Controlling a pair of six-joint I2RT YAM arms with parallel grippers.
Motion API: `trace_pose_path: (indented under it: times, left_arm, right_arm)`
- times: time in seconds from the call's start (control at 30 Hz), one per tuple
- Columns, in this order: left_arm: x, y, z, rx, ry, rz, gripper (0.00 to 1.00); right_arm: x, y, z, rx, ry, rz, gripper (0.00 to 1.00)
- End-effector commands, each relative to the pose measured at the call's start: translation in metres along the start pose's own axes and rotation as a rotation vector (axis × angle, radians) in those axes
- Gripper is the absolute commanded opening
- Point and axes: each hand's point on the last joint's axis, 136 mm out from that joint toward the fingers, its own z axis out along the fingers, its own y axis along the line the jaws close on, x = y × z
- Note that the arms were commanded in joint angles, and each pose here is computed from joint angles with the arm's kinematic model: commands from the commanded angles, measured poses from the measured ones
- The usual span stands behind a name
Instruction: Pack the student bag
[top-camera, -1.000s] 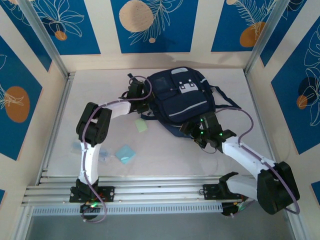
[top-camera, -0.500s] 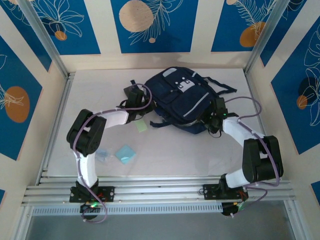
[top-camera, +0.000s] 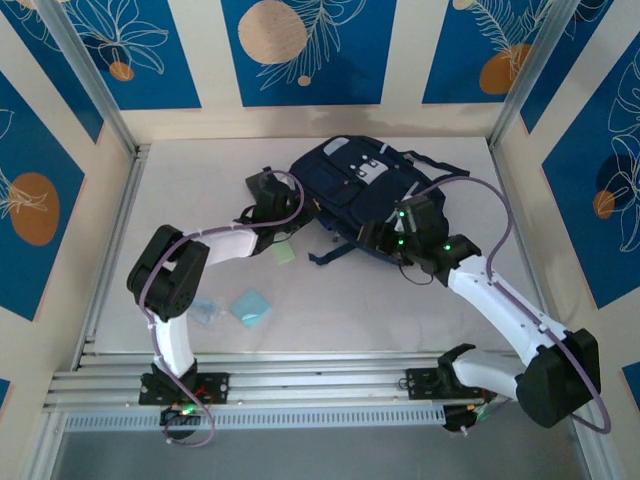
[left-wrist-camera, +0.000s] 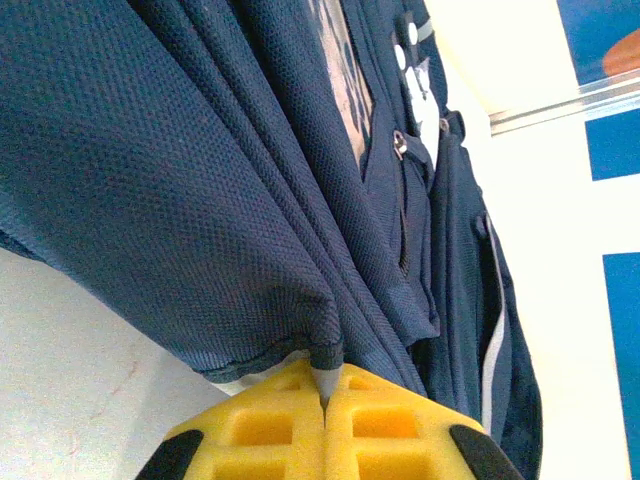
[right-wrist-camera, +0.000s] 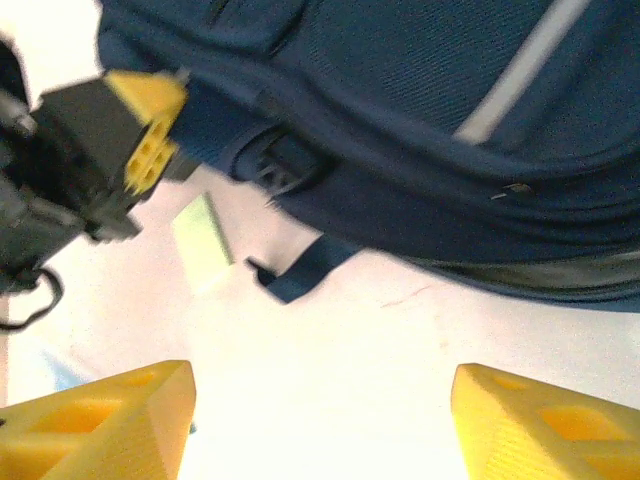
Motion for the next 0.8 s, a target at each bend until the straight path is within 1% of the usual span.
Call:
trace_pose_path:
  times: [0.0,0.13,0.27,0.37,0.53,0.6,0.63,0.77]
  left_arm:
    - [-0.004,-0.064,-0.022,0.189,-0.03,0.021,0.0]
    - [0.0,-0.067,-0.03,0.191,-0.048,0.029,0.0]
    - [0.003,-0.069,-0.034,0.2,-0.057,0.017,0.0]
    - [0.007,-0.07,-0.036,0.211,-0.049,0.003,0.0]
    - [0.017,-0.074,-0.039,0.226,-0.032,-0.006,0.0]
    - [0.018,-0.076,-0.042,0.232,-0.032,-0.011,0.0]
    - [0.018,-0.076,-0.043,0.233,-0.033,-0.012,0.0]
    - [0.017,-0.074,-0.048,0.225,-0.046,-0.008,0.0]
  right_arm:
    - [0.019,0.016,0.025,-0.026,0.043,-0.021,0.65]
    - [0.023,0.027,0.055,0.022,0.029,-0.061,0.58]
    - [0.018,0.017,0.083,0.137,-0.01,-0.071,0.46]
    - [0.008,0.008,0.097,0.248,-0.088,-0.103,0.46]
    - [-0.011,-0.003,0.105,0.474,-0.232,-0.171,0.46]
    - [-0.017,-0.004,0.109,0.526,-0.273,-0.188,0.45]
    - [-0.019,-0.004,0.113,0.542,-0.281,-0.194,0.43]
    - [-0.021,-0.004,0.12,0.588,-0.274,-0.216,0.18]
